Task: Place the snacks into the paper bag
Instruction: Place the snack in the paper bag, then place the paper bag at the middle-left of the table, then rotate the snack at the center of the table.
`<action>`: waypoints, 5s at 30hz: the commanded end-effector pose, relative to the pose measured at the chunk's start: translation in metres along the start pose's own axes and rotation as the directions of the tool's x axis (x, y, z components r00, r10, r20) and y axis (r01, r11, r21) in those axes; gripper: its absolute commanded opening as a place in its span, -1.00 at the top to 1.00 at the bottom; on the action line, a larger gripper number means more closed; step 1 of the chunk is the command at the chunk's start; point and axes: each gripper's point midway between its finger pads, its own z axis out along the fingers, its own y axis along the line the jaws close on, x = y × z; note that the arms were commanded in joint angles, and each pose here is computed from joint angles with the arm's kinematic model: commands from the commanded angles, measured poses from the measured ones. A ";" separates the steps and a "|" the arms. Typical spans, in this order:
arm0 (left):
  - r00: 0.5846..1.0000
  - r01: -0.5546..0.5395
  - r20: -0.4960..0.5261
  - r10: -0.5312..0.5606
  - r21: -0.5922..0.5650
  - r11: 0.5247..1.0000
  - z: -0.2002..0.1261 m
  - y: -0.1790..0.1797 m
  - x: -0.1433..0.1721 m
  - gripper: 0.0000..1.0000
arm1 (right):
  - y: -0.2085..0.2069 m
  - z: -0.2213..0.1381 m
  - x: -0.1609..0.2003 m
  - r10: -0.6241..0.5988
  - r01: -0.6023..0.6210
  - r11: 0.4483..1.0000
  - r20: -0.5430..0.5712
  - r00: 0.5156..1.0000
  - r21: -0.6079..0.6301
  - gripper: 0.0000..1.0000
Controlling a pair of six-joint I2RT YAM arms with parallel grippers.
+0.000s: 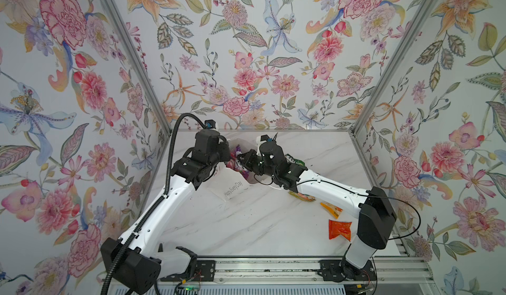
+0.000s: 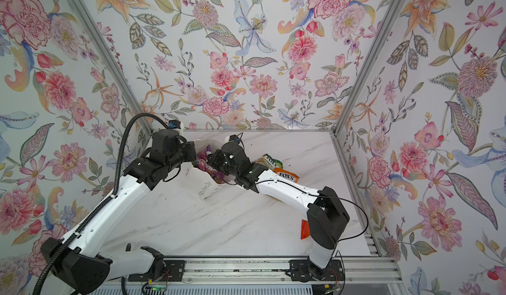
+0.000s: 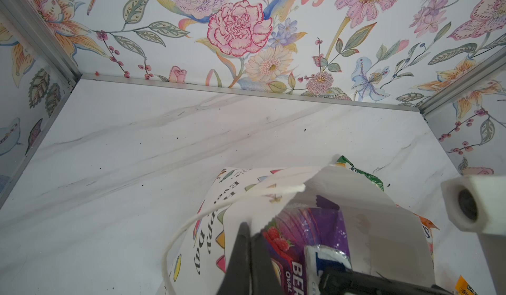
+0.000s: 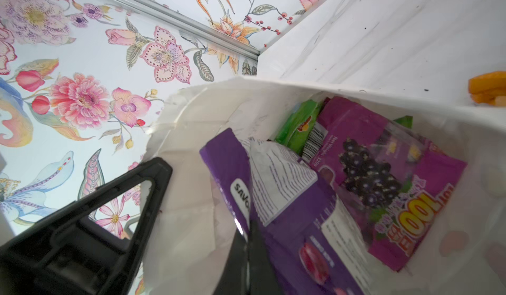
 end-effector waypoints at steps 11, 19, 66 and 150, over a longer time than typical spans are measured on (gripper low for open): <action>0.988 0.024 0.149 -0.041 0.114 0.993 -0.020 -0.022 -0.034 1.00 | -0.006 0.026 0.015 -0.109 0.115 0.991 -0.085 0.990 0.062 1.00; 0.988 -0.003 0.154 -0.007 0.066 0.998 -0.023 -0.013 -0.033 1.00 | -0.029 0.017 -0.009 -0.194 0.196 0.965 -0.027 0.981 0.175 0.74; 0.993 0.000 0.119 0.019 -0.158 0.988 -0.023 0.099 0.012 1.00 | -0.186 -0.173 -0.101 -0.346 0.318 0.742 -0.070 0.936 0.590 -0.32; 0.990 0.011 0.139 0.008 -0.139 0.990 -0.023 0.104 0.016 1.00 | -0.330 -0.161 0.002 0.150 0.058 0.874 -0.381 0.912 0.482 -0.31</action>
